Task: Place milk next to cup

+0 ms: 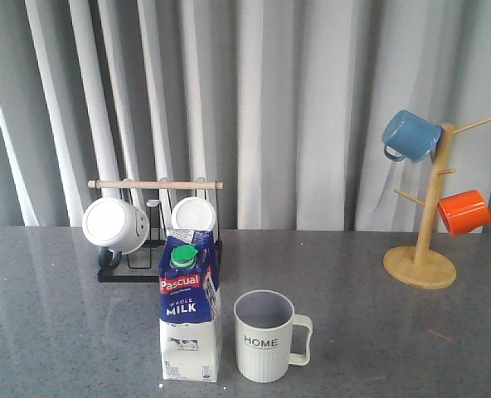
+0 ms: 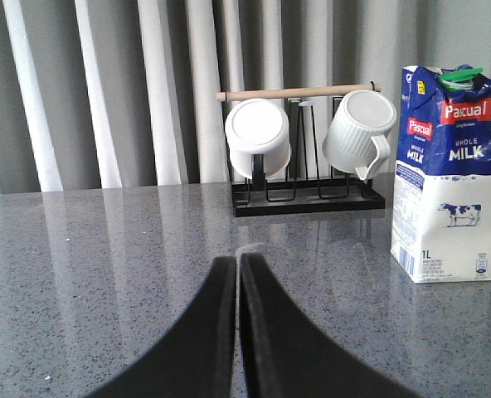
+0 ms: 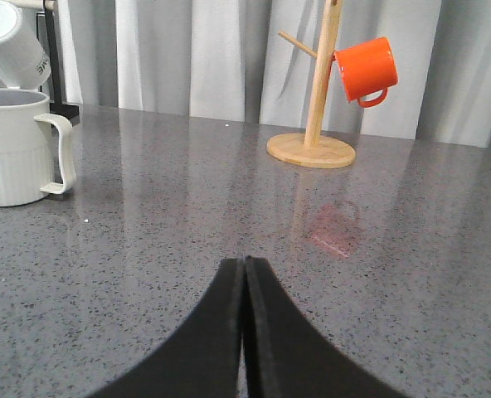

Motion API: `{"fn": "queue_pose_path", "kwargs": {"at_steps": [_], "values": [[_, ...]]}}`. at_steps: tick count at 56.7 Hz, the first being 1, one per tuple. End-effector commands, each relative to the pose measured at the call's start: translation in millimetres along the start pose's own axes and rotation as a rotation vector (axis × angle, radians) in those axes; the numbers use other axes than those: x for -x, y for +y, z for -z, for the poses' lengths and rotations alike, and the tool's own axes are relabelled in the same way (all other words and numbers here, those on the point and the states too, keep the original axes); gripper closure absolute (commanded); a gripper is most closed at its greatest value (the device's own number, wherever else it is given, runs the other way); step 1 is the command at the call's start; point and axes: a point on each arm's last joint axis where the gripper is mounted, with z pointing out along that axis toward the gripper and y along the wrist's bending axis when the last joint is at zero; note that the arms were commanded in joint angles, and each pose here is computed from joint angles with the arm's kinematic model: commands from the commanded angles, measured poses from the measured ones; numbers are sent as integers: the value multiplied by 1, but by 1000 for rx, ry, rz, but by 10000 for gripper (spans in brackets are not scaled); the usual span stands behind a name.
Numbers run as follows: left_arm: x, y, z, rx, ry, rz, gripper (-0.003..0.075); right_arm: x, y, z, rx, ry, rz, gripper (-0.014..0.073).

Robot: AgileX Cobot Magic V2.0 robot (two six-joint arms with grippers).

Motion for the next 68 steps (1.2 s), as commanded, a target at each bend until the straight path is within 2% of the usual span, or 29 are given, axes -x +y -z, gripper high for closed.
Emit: {"fn": "queue_pose_path", "kwargs": {"at_steps": [1,8,18,32,68], "values": [[14,-1,2,-13,-104,15,727,5,0,1,-3,-93,-6,603],[14,-1,2,-13,-104,15,727,5,-1,1,-21,-93,-3,603],[14,-1,2,-13,-104,15,727,5,-6,1,-119,-91,-21,603],[14,-1,2,-13,-104,15,727,5,-4,1,-69,-93,-19,603],[14,-1,2,-13,-104,15,727,5,-4,1,-69,-92,-19,603]]}}
